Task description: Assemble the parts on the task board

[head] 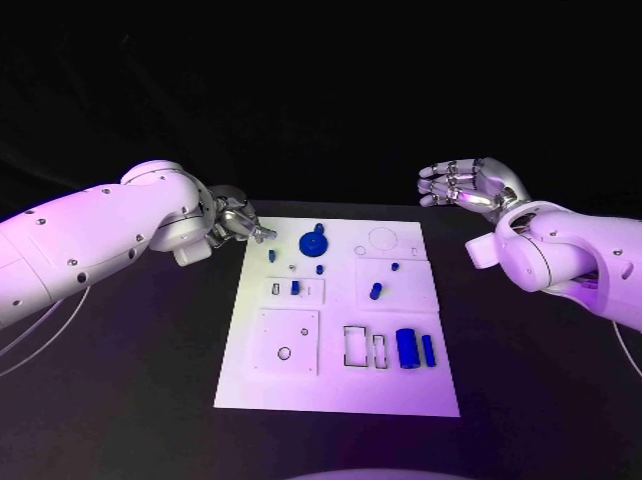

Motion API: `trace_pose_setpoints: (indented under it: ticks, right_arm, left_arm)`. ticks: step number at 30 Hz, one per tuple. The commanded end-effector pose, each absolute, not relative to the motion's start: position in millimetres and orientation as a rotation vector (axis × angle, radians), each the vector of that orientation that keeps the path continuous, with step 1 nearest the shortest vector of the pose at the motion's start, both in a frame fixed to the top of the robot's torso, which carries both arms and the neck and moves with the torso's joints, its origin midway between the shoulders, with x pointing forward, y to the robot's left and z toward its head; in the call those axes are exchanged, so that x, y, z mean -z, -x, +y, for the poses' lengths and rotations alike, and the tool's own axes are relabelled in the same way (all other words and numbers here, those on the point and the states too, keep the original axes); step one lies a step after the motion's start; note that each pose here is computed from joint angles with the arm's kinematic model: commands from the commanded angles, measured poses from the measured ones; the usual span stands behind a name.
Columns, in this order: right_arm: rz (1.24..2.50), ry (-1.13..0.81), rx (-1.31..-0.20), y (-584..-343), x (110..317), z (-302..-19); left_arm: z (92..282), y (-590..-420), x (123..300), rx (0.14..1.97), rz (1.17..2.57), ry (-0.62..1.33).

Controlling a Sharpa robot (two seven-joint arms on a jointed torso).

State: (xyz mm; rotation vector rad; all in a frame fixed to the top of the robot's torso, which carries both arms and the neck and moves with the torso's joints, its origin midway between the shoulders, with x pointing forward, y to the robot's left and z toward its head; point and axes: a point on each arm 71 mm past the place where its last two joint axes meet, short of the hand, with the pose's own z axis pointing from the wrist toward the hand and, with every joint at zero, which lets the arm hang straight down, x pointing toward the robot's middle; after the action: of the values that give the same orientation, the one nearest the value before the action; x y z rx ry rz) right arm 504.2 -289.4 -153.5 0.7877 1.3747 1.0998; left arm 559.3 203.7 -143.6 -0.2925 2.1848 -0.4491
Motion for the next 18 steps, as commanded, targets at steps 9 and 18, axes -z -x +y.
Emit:
trace_pose_setpoints:
  ticks: [9,18]
  right_arm:
    - [1.386,-0.79,-1.123,-502.9,154.5,-285.3]
    - [1.384,-0.79,-1.12,-503.9,155.2,-285.9]
  left_arm:
    - [210.5,-571.0,152.2,0.382,2.223,0.267]
    - [201.9,-571.1,159.6,0.366,2.257,0.233]
